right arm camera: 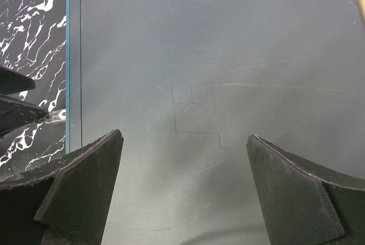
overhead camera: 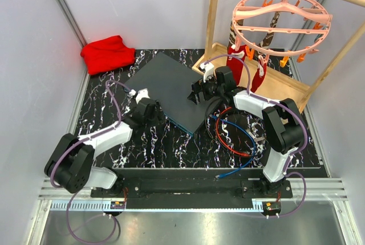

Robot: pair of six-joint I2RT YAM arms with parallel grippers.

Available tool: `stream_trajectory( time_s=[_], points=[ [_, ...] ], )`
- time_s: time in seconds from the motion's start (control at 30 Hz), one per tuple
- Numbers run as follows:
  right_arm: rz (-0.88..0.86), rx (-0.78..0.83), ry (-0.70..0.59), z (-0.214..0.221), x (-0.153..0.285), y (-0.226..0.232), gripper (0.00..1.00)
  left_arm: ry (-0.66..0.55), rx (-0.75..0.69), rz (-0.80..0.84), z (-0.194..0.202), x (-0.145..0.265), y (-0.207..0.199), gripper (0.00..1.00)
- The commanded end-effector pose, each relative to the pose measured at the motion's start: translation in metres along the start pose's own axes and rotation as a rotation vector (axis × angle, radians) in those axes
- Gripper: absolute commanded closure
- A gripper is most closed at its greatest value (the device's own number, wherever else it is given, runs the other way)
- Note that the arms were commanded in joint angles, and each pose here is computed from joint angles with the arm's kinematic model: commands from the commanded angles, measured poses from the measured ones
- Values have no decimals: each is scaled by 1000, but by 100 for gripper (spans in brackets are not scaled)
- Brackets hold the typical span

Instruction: Insert the plug into the switch port

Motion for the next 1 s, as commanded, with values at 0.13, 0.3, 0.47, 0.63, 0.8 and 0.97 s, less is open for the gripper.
stream_trajectory(
  time_s=[0.13,0.3,0.47,0.63,0.8,0.97],
  points=[
    [40,29,-49,-17,8,-1,0,-130,25,-22,-24,43,9,27],
    [117,20,-68,-33,3,-16,0,-73,33,-65,1,43,25,27],
    [175,7,-77,-43,-3,-36,0,-28,31,-99,15,32,31,27],
    [206,-5,-74,-47,-13,-50,0,12,12,-101,19,17,26,28],
    [250,-38,-52,-42,-24,-66,0,49,4,-88,19,7,19,29],
    [257,-60,-15,-32,-32,-74,0,65,7,-67,21,0,15,29]
  ],
)
Point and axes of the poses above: each gripper's point midway between its finger pads, its own x axis back along the fingers, its own y axis along the line the jaws close on, z = x × y, the point moved 7 cm from there along x, back along the fingers, and after that the axes turned 6 degrees about -x, right-handed, at the moved point
